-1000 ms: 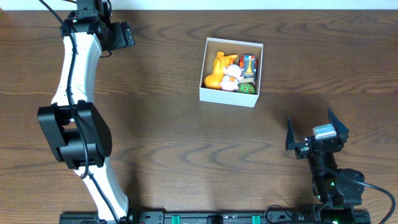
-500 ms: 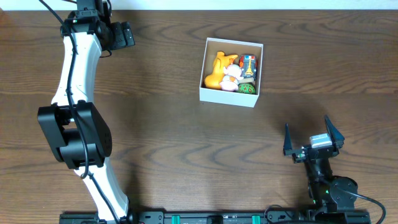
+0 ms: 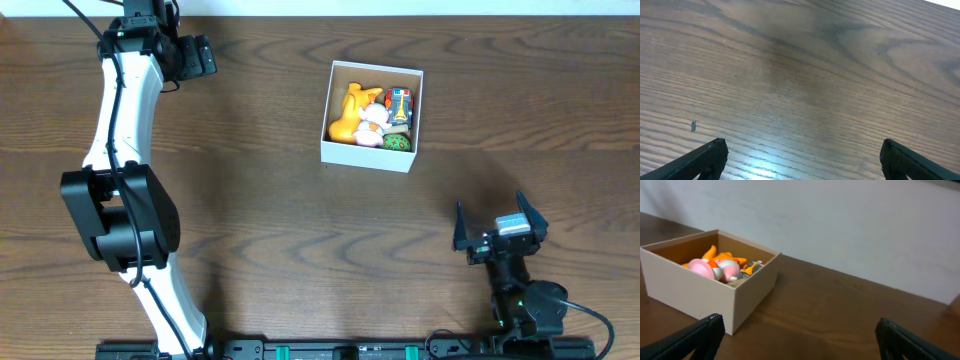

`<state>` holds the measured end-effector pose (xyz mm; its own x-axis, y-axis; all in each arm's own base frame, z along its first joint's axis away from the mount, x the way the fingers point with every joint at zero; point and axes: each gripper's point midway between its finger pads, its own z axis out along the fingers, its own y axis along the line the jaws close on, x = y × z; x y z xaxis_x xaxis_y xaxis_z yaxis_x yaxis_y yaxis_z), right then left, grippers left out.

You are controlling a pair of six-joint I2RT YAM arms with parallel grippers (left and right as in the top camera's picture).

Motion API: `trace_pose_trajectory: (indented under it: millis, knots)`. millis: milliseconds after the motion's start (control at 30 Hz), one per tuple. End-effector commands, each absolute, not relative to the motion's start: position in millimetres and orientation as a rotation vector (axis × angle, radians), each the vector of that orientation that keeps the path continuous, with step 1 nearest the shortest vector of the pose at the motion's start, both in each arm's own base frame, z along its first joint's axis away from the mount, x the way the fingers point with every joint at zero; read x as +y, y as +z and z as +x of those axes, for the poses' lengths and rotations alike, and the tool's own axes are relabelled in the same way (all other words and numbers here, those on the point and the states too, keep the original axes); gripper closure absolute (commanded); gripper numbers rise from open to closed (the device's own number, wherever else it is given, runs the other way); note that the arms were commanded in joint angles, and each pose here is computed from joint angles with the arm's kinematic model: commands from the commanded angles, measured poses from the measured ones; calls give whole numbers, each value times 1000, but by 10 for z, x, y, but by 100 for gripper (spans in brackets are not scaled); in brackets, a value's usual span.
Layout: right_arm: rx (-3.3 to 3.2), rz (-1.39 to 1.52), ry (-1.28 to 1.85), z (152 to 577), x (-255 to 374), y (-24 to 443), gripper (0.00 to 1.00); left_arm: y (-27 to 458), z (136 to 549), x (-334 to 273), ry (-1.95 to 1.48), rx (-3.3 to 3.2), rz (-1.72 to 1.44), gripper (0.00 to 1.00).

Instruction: Pack container

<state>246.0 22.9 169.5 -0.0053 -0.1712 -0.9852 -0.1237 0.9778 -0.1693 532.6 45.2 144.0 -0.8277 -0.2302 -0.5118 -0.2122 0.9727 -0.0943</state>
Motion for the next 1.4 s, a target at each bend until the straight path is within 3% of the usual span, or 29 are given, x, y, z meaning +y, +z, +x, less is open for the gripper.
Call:
trace_pose_trajectory:
  millis: [0,1367]
  knots:
    - [1606,-127,-8,2462,152,1650,1,1625,5360,485,-34,2533,-315,2]
    - [1639,-116,-22,2460,121,1572,1,1624,5359,484,-34,2533,-315,2]
